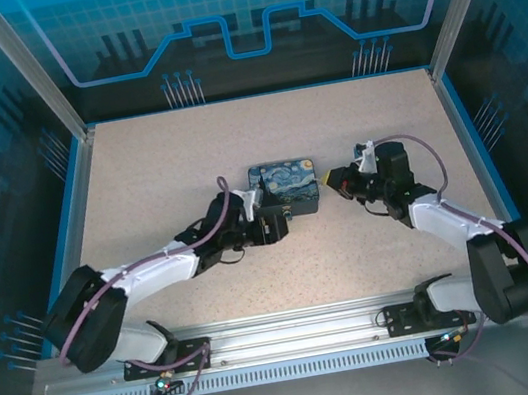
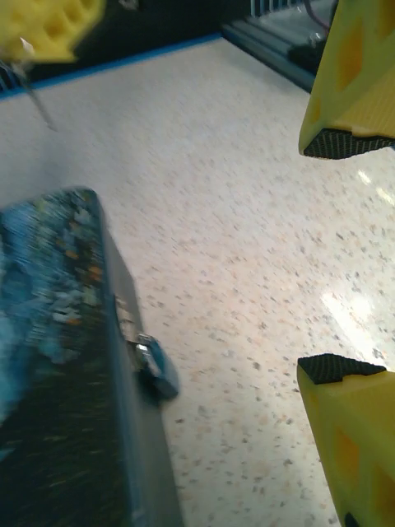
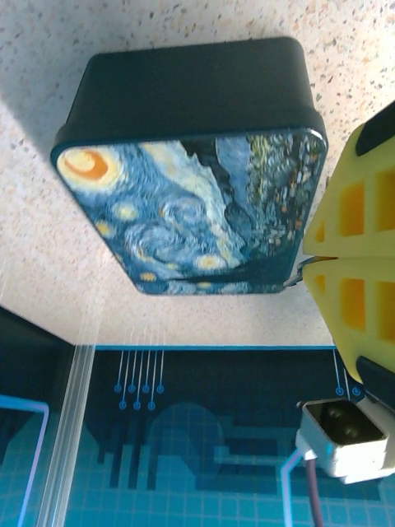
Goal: Unlock a padlock with a key
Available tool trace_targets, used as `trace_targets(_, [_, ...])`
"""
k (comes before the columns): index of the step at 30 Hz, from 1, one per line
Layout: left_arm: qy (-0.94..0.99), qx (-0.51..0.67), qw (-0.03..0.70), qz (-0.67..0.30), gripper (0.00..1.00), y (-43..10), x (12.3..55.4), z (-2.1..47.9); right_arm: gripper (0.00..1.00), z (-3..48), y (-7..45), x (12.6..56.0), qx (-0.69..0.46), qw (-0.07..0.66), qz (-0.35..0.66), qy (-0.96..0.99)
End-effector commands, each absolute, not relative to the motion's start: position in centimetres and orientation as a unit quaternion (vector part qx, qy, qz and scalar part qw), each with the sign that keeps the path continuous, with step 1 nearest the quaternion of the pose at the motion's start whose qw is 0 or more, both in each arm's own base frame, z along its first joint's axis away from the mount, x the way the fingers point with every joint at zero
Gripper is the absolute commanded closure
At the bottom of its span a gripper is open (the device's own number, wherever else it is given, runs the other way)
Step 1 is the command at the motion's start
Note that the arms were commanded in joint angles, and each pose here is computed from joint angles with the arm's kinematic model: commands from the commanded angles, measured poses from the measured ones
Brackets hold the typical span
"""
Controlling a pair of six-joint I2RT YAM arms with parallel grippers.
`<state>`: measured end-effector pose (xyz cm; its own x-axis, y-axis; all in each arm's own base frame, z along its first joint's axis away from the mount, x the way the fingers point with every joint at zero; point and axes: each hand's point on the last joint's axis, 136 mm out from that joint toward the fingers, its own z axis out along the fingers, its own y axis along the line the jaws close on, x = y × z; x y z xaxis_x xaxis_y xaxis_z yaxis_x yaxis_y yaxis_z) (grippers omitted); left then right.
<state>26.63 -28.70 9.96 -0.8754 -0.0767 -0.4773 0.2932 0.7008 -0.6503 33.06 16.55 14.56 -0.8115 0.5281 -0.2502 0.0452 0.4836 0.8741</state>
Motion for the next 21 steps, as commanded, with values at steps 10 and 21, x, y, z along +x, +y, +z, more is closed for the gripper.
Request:
trace_targets(10, [0.873,0.117,0.348,-0.322,0.35,-30.8,30.3,7.0,1.0,15.3,17.4,36.1,0.186,0.256,0.504,0.804])
trace_targets(21, [0.856,0.09,0.431,-0.272,0.38,-29.7,33.1,5.2,1.0,14.3,19.0,38.1,0.175,0.236,0.51,0.809])
